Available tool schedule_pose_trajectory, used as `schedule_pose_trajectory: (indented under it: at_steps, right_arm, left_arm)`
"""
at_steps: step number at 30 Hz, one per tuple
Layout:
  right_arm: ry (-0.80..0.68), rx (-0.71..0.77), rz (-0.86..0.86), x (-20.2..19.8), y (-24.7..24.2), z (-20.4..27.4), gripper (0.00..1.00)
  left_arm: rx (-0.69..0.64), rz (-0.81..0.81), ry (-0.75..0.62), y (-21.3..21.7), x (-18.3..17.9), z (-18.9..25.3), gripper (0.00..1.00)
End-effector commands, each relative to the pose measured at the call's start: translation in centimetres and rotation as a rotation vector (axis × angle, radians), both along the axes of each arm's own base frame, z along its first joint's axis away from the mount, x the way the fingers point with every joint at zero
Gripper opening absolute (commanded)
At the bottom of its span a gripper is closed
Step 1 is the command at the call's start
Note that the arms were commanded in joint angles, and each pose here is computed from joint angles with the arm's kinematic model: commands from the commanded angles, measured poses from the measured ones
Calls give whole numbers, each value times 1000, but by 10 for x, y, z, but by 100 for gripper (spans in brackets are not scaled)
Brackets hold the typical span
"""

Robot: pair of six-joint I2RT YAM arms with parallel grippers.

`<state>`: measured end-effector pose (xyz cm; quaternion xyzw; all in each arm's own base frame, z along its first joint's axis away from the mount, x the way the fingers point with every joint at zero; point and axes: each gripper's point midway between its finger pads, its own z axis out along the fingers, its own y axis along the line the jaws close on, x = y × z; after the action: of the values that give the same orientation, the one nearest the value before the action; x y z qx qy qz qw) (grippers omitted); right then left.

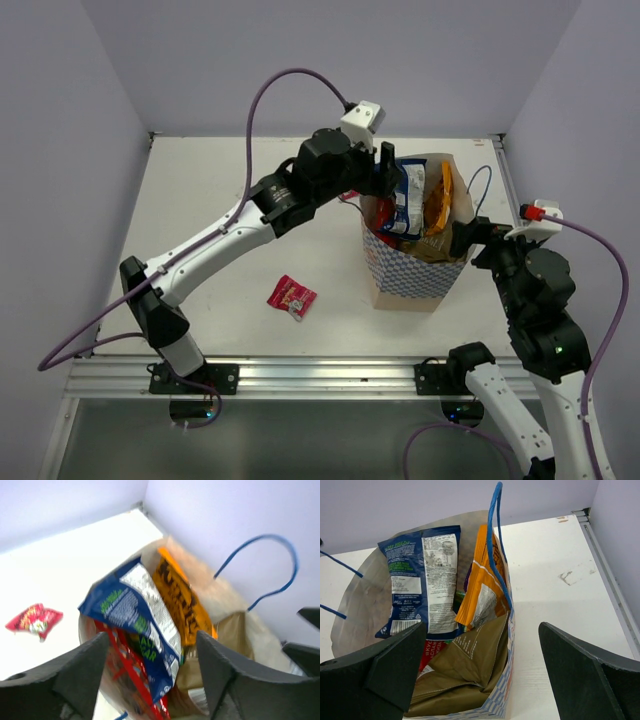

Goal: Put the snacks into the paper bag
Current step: Adjust the snack in the paper bag.

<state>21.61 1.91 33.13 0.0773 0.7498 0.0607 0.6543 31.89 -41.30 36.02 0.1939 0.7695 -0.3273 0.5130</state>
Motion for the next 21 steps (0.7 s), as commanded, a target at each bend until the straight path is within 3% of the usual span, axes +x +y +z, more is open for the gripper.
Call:
schedule_pose_trajectory:
  at_steps: [1, 8, 21]
  right_arm:
    - [-28, 3, 14, 1, 3, 15, 98]
    - [-23, -3, 7, 1, 1, 14, 98]
    - [-18, -9, 5, 1, 0, 10, 98]
  left_arm:
    - [-31, 27, -141, -4, 17, 18, 70]
    - [-22, -14, -152, -28, 28, -3, 59]
    - [68, -75, 6, -67, 40, -92, 59]
